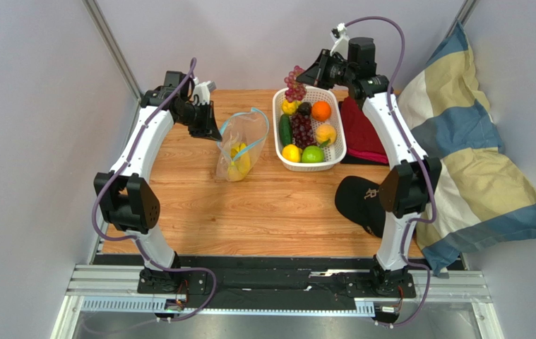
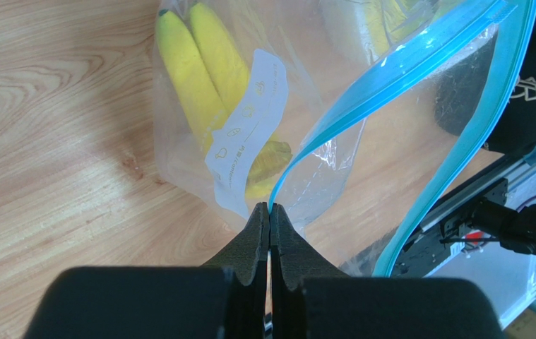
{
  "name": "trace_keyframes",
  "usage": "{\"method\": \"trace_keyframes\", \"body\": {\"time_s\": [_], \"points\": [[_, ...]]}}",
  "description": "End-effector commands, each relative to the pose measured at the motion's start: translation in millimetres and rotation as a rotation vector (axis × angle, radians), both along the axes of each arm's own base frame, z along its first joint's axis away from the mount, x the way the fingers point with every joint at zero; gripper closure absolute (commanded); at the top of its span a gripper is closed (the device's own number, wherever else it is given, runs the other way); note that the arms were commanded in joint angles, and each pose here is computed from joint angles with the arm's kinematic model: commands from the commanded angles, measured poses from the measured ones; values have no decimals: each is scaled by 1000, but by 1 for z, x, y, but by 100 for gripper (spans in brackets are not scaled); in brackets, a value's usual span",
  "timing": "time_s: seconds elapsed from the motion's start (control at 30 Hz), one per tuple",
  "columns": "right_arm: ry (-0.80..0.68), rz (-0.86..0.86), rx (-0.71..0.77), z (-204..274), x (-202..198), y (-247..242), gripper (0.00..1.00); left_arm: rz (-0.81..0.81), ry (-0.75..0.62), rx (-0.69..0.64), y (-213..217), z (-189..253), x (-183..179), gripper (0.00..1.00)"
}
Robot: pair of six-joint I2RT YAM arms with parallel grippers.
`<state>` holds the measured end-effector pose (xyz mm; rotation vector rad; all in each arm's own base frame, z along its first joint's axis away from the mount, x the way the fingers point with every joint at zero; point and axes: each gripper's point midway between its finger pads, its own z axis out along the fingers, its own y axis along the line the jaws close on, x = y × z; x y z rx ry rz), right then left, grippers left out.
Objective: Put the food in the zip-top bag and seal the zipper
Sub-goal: Pick up the fake fruit from the bin, then place the fake fruit in the zipper food storage bag.
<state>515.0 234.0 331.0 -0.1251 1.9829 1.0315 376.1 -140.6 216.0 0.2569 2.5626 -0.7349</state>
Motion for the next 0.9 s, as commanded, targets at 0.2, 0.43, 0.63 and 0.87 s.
{"method": "trace_keyframes", "body": {"time_s": [0.2, 0.43, 0.63, 0.87], "points": [[-528, 210, -51, 92, -119, 66, 100, -13, -45, -81, -11, 26, -8, 100], [-703, 219, -95, 79, -165, 113, 100, -10, -41, -101, -14, 29, -7, 100], [-697, 107, -149, 44, -149, 137, 100, -8, -34, -110, -15, 28, -8, 100], [-607, -3, -155, 22, -126, 140, 100, -6, -37, -102, -14, 28, -9, 100]]}}
